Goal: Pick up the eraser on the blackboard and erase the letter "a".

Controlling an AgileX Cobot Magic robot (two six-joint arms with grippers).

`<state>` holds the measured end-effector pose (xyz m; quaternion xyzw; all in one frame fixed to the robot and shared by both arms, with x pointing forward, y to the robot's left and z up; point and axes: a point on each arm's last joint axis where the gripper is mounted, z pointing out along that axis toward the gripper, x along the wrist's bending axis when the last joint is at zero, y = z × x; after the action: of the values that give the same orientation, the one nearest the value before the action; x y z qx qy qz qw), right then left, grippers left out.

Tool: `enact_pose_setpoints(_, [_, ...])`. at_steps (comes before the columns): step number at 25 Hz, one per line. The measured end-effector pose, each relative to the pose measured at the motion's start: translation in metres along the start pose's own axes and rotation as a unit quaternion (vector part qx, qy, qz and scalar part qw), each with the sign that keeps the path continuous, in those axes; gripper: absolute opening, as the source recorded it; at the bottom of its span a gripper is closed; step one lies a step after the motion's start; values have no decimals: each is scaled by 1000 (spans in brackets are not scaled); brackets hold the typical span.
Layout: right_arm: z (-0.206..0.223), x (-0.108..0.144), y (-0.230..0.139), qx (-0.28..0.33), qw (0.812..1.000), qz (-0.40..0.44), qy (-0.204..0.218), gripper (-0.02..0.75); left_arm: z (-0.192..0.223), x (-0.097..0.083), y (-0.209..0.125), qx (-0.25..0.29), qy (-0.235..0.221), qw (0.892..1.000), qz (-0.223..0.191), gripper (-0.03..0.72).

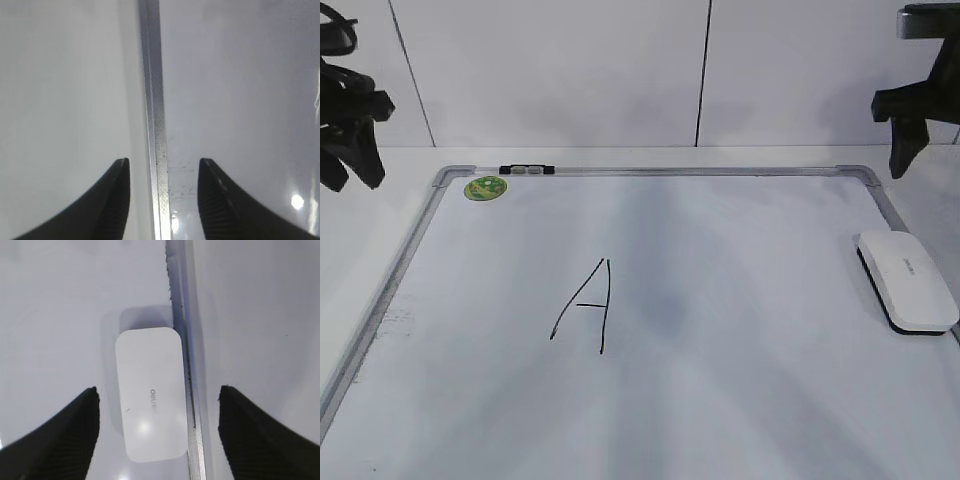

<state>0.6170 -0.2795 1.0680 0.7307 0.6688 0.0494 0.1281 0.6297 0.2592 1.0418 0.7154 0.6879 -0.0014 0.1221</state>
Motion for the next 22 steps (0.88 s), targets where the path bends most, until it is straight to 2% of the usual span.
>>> enact_pose_setpoints(6, [-25, -1, -6, -24, 999, 11, 24, 564, -46, -10, -12, -49, -18, 999, 5, 279])
enact_pose_setpoints(12, [-73, -6, -21, -77, 995, 24, 57, 561, -100, -19, -34, -114, -27, 993, 16, 267])
enact_pose_setpoints(17, [-128, -17, -47, -142, 987, 30, 74, 561, -149, -25, -61, -177, -26, 983, 29, 250])
enact_pose_setpoints(22, [-175, -23, -79, -198, 973, 37, 111, 561, -195, -31, -96, -242, -29, 969, 42, 246])
